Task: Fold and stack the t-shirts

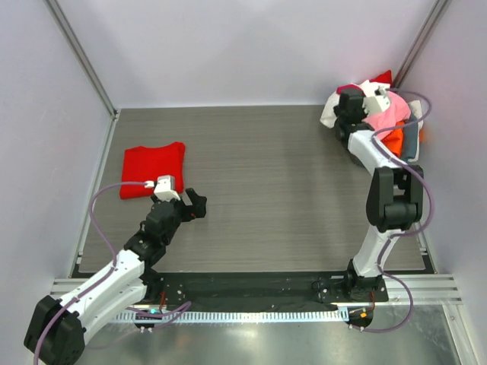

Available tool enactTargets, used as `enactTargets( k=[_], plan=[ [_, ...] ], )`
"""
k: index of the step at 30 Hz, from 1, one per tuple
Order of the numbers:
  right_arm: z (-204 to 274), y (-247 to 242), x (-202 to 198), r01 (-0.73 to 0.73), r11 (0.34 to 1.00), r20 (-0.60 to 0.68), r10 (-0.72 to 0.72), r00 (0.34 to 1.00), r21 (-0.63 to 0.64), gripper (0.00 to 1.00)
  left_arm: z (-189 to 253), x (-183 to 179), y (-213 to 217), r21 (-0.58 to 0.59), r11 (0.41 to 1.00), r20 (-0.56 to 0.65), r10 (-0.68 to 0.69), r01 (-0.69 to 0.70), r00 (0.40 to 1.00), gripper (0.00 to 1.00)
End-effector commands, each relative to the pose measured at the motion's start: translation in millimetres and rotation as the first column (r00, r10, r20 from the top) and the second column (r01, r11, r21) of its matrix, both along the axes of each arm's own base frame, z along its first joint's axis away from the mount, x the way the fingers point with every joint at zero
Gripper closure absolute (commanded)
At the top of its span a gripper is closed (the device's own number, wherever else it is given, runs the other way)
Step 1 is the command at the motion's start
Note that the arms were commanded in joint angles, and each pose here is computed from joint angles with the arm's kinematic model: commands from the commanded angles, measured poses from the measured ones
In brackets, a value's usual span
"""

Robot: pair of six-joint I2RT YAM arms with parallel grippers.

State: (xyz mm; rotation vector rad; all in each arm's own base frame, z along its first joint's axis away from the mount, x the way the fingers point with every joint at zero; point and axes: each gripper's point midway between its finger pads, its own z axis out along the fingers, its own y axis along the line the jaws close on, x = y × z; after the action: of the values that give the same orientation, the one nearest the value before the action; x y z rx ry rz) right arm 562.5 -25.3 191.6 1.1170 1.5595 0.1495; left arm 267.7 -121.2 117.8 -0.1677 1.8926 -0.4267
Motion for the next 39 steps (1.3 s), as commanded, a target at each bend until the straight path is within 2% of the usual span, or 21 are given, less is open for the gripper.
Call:
enactTargets(
  k=[1,5,8,11,13,14,15,17,20,21,24,26,29,31,33,34,36,38,39],
  plan=[
    [196,-14,-28,0.048,0.998,0.390,-0.058,0.919,0.036,0.99,21,9,1,-0.014,1.000,0.050,0.027,-0.027,0.998,0.05],
    [273,-17,-61,0.021,0.995,0.527,-0.071,0.847,0.100,0.99,21,8,3,-0.007,0.999,0.049,0.032,-0.031,0.998,0.05],
    [325,3,-78,-0.113,0.988,0.610,0.029,0.792,0.100,0.99,23,8,5,-0.009,0.999,0.057,0.041,-0.040,0.998,0.05],
    [352,37,-92,-0.310,0.943,0.649,0.162,0.743,0.119,0.99,23,8,4,-0.011,0.999,0.058,0.040,-0.039,0.998,0.04],
    [358,71,-107,-0.469,0.874,0.658,0.280,0.699,0.126,0.99,22,8,3,-0.010,0.999,0.056,0.033,-0.033,0.998,0.04],
    [353,96,-115,-0.581,0.799,0.652,0.360,0.668,0.155,0.99,23,8,2,-0.013,0.999,0.058,0.031,-0.030,0.998,0.04],
    [354,102,-118,-0.594,0.788,0.655,0.364,0.662,0.162,0.99,23,8,2,-0.012,0.999,0.057,0.030,-0.030,0.998,0.04],
    [357,147,-135,-0.717,0.684,0.655,0.481,0.583,0.135,0.99,22,8,2,-0.011,1.000,0.055,0.029,-0.028,0.998,0.04],
    [381,193,-165,-0.813,0.577,0.678,0.566,0.468,0.079,0.99,22,9,1,-0.010,1.000,0.055,0.027,-0.026,0.998,0.04],
    [406,198,-180,-0.832,0.553,0.706,0.576,0.412,0.033,0.99,22,9,2,-0.009,1.000,0.055,0.027,-0.026,0.998,0.04],
    [443,205,-205,-0.867,0.497,0.740,0.592,0.319,-0.023,0.99,22,9,3,-0.005,0.999,0.058,0.031,-0.031,0.998,0.04],
    [457,203,-219,-0.874,0.484,0.762,0.577,0.293,-0.031,0.99,23,8,4,-0.003,0.999,0.059,0.037,-0.037,0.998,0.04],
    [459,198,-237,-0.877,0.480,0.767,0.577,0.282,-0.038,0.99,25,8,6,-0.002,0.999,0.066,0.042,-0.042,0.997,0.04],
    [426,201,-232,-0.882,0.471,0.731,0.597,0.330,0.013,0.99,25,8,6,-0.003,0.999,0.069,0.042,-0.042,0.997,0.04],
    [411,195,-255,-0.879,0.477,0.719,0.606,0.340,0.014,0.99,26,8,6,-0.004,0.999,0.070,0.044,-0.043,0.997,0.04],
    [363,197,-241,-0.868,0.487,0.664,0.619,0.418,0.093,0.99,25,7,5,-0.004,0.999,0.068,0.038,-0.038,0.997,0.04],
    [306,187,-255,-0.842,0.518,0.609,0.622,0.492,0.151,0.99,26,8,3,-0.007,1.000,0.071,0.029,-0.028,0.997,0.03],
    [265,173,-263,-0.794,0.579,0.568,0.595,0.568,0.186,0.99,24,8,-2,-0.009,1.000,0.060,0.007,-0.006,0.998,0.02],
    [211,169,-262,-0.757,0.604,0.490,0.596,0.636,0.248,0.99,23,8,-3,-0.004,1.000,0.055,0.001,-0.001,0.998,0.02]
  ],
)
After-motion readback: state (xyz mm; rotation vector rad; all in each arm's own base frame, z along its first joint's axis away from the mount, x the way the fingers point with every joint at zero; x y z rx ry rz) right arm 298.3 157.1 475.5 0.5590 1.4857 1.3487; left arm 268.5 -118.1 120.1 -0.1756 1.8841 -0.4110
